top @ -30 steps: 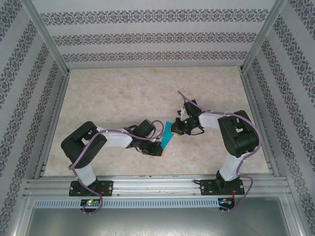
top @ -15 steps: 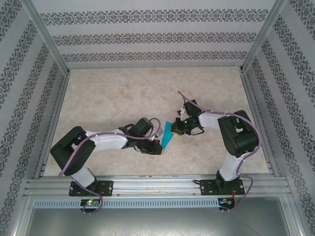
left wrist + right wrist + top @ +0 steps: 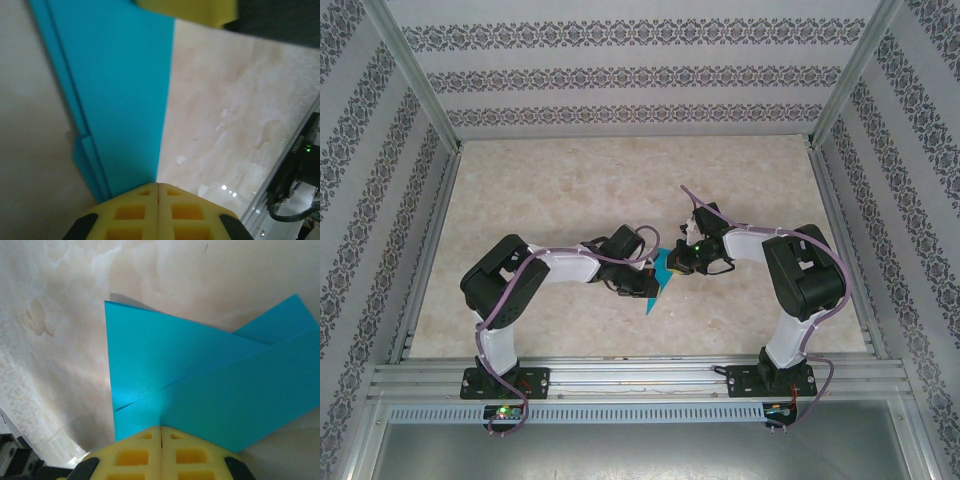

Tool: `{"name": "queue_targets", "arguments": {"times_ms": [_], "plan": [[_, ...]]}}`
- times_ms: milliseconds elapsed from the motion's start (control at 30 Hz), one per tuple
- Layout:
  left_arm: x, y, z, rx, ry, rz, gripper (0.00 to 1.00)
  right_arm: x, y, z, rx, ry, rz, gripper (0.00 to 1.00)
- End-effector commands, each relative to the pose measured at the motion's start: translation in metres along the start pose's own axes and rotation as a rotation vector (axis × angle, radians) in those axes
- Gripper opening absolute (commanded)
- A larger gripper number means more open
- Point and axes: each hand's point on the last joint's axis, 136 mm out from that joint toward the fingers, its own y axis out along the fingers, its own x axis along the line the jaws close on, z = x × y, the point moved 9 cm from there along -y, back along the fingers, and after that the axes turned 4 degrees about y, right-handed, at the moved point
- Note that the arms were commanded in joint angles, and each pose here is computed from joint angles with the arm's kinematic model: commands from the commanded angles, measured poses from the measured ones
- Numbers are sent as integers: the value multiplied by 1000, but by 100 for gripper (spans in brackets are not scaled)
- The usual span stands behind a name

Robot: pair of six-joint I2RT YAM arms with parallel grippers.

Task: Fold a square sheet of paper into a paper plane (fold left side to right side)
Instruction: Fold the wing for the fifth time at the center of the table.

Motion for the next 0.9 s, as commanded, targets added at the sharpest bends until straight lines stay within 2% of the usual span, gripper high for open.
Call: {"name": "queue_targets", "arguments": {"times_ms": [0, 333, 600, 867], "plan": [[10, 1, 2, 15, -5, -60, 1, -25, 11, 18, 52, 78, 169, 0], [24, 7, 21, 57, -28, -126, 0, 15, -21, -5, -48, 1, 7, 0], [23, 8, 23, 57, -25, -117, 0, 9, -22, -21, -61, 4, -33, 0], [18, 4, 20, 39, -20, -90, 0, -11, -10, -24, -39, 54, 35, 0]]}}
